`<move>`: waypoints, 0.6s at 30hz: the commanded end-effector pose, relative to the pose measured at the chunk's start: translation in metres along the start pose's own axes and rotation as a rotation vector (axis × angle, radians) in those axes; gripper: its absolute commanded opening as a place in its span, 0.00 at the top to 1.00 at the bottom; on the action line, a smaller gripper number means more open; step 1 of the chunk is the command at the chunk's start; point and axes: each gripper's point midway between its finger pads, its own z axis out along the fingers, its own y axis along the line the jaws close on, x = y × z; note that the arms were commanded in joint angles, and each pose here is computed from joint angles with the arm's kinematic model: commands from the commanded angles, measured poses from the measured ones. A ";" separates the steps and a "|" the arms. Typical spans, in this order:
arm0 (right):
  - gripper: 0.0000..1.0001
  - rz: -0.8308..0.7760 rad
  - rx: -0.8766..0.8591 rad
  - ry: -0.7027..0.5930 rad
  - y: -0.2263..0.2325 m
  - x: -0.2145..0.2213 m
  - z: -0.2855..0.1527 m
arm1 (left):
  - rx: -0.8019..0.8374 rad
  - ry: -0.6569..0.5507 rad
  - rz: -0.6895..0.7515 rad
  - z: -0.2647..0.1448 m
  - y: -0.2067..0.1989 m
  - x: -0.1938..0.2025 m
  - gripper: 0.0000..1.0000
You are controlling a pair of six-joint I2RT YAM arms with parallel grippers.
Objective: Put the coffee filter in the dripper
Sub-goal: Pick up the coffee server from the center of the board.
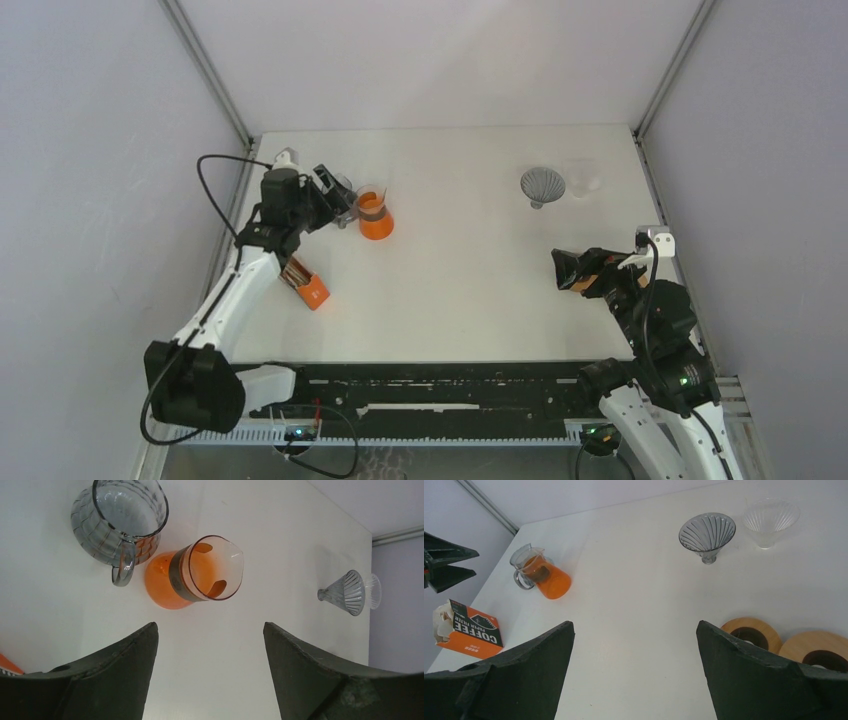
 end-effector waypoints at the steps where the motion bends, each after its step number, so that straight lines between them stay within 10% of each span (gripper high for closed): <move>1: 0.00 -0.004 -0.020 -0.013 0.005 -0.006 0.000 | 0.079 -0.024 0.031 0.010 -0.032 -0.032 0.20; 18: 0.00 0.001 -0.014 -0.007 0.004 -0.005 0.001 | -0.159 0.153 0.205 0.069 -0.003 -0.011 0.42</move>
